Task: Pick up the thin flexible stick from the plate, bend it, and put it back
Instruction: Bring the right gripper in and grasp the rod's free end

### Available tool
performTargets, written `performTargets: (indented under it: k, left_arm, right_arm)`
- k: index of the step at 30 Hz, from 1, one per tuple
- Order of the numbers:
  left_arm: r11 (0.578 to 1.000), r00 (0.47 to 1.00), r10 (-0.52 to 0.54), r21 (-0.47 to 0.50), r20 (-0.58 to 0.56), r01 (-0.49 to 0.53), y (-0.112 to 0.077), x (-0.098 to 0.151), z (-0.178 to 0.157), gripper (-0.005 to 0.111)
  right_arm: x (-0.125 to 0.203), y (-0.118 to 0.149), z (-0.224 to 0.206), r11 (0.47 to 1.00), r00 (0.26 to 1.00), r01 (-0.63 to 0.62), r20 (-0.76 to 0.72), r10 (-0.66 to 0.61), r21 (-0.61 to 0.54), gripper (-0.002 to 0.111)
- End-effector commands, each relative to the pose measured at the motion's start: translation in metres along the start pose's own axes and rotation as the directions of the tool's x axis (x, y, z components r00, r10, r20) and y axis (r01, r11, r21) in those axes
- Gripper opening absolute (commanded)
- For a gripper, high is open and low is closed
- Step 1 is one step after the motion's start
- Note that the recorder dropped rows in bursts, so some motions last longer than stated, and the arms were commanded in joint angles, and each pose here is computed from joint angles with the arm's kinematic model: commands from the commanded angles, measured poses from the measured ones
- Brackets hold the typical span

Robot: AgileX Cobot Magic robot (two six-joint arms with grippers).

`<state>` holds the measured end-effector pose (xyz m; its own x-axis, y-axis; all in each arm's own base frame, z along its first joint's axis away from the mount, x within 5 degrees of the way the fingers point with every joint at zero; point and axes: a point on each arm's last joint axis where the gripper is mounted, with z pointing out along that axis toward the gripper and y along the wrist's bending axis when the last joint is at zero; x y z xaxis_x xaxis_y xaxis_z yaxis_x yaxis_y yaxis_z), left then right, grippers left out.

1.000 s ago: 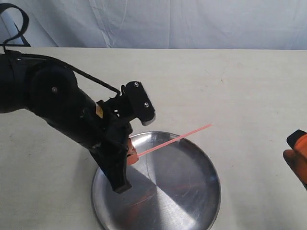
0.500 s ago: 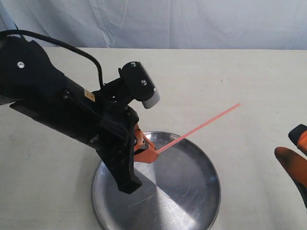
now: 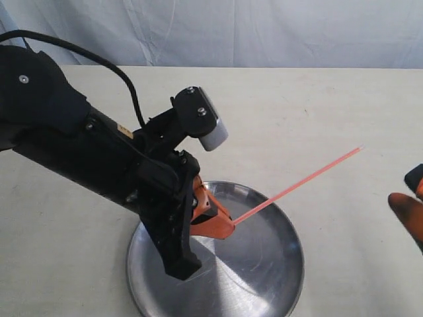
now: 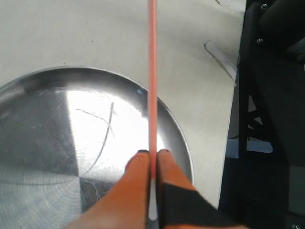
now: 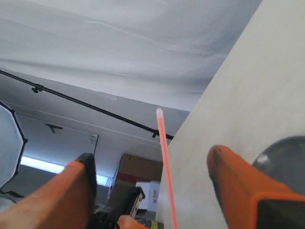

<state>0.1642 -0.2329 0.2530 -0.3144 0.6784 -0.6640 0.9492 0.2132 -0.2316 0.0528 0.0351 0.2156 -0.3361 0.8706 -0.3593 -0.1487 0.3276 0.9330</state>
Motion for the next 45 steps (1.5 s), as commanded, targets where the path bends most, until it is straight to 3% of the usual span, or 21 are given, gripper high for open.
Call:
performTargets:
  k: [1, 7, 11, 28, 40, 45]
  left_arm:
    - [1.000, 1.000, 0.000, 0.012, 0.013, 0.000, -0.004, -0.001, -0.002, 0.000]
    - [1.000, 1.000, -0.004, -0.002, 0.025, 0.004, -0.002, -0.002, -0.002, 0.000]
    - [1.000, 0.999, -0.007, -0.015, 0.036, 0.007, -0.001, -0.003, -0.002, 0.000]
    - [1.000, 0.998, -0.012, -0.020, 0.054, 0.013, -0.001, -0.005, -0.002, 0.000]
    - [1.000, 0.994, 0.004, 0.013, 0.109, -0.006, -0.004, -0.019, -0.008, 0.000]
    - [0.999, 0.995, 0.005, 0.032, 0.099, -0.008, -0.006, -0.018, -0.008, 0.000]
  right_arm:
    - [-0.012, 0.016, 0.005, 0.992, 0.993, 0.116, 0.016, -0.117, 0.046, 0.065]
    - [-0.013, 0.012, 0.027, 0.986, 0.990, 0.088, -0.120, -0.071, 0.139, 0.065]
    - [-0.013, 0.016, 0.038, 0.993, 0.982, 0.078, -0.178, -0.062, 0.087, 0.065]
    - [-0.025, 0.027, 0.069, 0.986, 0.954, 0.152, -0.271, -0.130, 0.063, 0.065]
    - [-0.027, 0.022, 0.076, 0.983, 0.948, 0.158, -0.291, -0.126, 0.090, 0.064]
    - [-0.027, 0.022, 0.076, 0.983, 0.948, 0.160, -0.291, -0.128, 0.089, 0.050]
